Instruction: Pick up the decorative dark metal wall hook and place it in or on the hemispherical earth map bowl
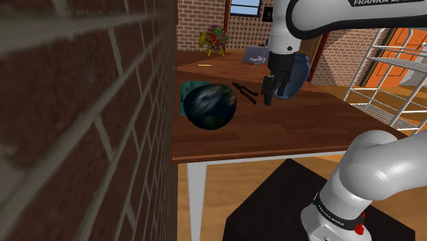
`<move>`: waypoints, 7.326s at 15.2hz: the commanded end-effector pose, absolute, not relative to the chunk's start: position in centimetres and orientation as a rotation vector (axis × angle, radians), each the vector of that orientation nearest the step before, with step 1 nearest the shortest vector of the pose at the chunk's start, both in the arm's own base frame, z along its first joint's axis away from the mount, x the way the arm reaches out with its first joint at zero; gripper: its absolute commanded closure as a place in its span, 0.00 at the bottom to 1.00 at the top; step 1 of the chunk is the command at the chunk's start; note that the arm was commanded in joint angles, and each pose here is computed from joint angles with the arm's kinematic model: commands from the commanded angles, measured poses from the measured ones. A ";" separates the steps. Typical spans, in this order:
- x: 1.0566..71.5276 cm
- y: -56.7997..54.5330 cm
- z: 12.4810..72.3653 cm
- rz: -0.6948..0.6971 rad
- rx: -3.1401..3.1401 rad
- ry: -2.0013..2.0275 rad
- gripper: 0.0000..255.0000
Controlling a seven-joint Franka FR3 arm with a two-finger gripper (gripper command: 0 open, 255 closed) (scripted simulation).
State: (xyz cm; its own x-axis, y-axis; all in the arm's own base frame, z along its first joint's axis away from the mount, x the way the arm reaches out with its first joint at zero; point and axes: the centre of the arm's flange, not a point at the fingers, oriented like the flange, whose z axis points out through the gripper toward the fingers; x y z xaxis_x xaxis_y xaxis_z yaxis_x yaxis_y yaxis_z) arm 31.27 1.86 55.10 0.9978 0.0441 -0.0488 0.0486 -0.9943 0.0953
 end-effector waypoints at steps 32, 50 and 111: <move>58.6 -26.2 46.4 0.159 3.196 -0.792 0.00; 59.2 -25.7 42.4 0.159 3.196 -0.792 1.00; 54.5 -12.0 64.6 0.159 3.196 -0.792 1.00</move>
State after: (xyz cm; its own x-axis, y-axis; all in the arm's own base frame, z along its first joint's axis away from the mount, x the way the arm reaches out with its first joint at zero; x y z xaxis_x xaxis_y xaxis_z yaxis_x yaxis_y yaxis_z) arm 54.74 -13.14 64.82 0.8810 -0.4698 0.0558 -0.4549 -0.8736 -0.1730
